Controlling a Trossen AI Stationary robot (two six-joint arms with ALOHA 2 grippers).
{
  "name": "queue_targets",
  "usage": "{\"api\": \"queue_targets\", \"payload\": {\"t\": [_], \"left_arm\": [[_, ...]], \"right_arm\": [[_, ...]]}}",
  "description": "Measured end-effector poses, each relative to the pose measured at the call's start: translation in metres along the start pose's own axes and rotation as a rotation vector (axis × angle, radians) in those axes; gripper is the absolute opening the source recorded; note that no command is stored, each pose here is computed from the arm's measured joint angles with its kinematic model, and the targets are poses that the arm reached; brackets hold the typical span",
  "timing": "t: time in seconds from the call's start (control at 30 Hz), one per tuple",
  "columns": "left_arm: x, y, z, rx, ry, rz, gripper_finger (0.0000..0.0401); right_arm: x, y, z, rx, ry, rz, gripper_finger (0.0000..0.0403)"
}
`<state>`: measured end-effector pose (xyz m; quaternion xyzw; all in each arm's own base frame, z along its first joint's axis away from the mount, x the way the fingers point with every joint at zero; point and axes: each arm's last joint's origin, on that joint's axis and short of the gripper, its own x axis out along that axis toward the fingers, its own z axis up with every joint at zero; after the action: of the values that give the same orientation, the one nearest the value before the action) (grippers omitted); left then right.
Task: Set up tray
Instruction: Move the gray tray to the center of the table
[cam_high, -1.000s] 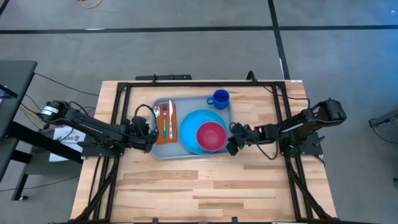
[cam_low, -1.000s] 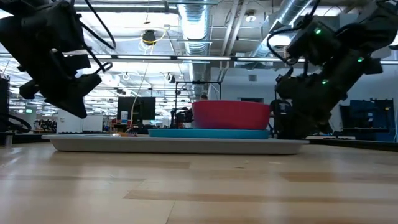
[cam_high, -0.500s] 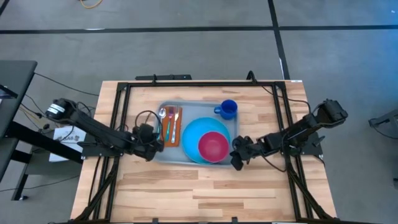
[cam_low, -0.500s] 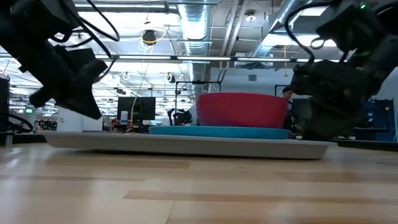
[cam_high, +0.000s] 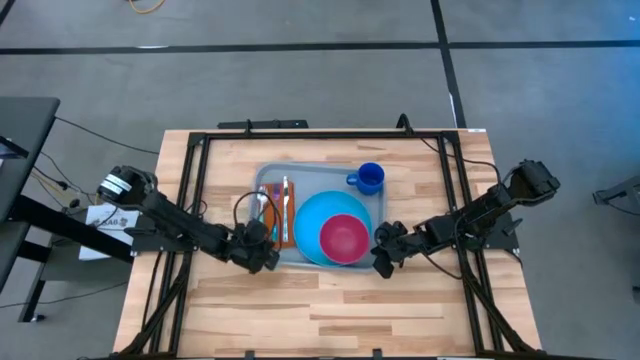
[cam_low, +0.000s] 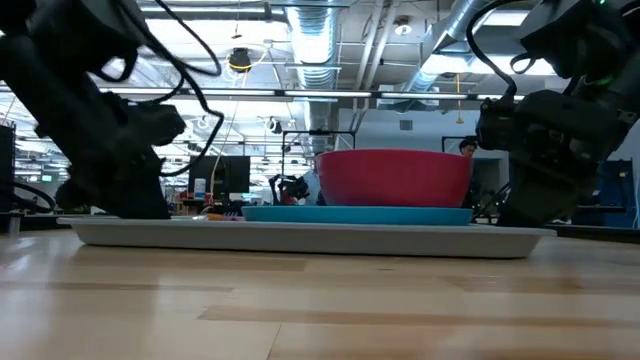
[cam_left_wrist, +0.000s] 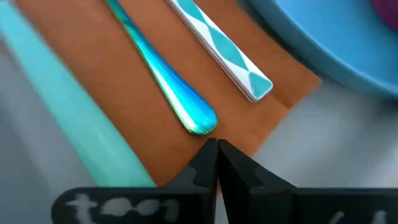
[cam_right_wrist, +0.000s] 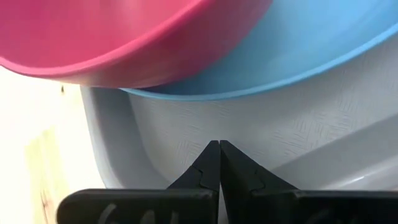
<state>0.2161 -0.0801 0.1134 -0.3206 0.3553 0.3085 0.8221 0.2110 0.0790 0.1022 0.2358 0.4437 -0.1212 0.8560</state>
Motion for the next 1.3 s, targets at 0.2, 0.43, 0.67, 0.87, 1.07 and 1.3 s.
{"api": "queue_targets", "payload": {"t": [0.2,0.43,0.67,0.87,1.07,1.3], "left_arm": [[-0.013,-0.017,-0.007,0.054,0.12,-0.019,0.0],[-0.022,-0.015,-0.012,0.06,0.115,0.077,0.0],[-0.02,-0.018,-0.007,0.059,0.037,0.061,0.0],[-0.02,-0.027,-0.006,0.05,0.015,-0.018,0.0],[-0.009,-0.035,-0.019,0.033,0.084,-0.082,0.0],[-0.013,-0.056,-0.023,0.071,0.131,-0.172,0.0]], "right_arm": [[-0.002,0.008,-0.004,-0.019,0.036,0.042,0.0],[-0.009,0.024,-0.014,-0.086,0.138,0.044,0.0],[-0.011,0.026,-0.017,-0.073,0.123,0.001,0.0],[-0.01,0.027,-0.016,-0.097,0.097,0.016,0.0],[-0.011,0.028,-0.018,-0.104,0.109,0.022,0.0],[-0.014,0.031,-0.025,-0.132,0.13,0.027,0.0]]}}
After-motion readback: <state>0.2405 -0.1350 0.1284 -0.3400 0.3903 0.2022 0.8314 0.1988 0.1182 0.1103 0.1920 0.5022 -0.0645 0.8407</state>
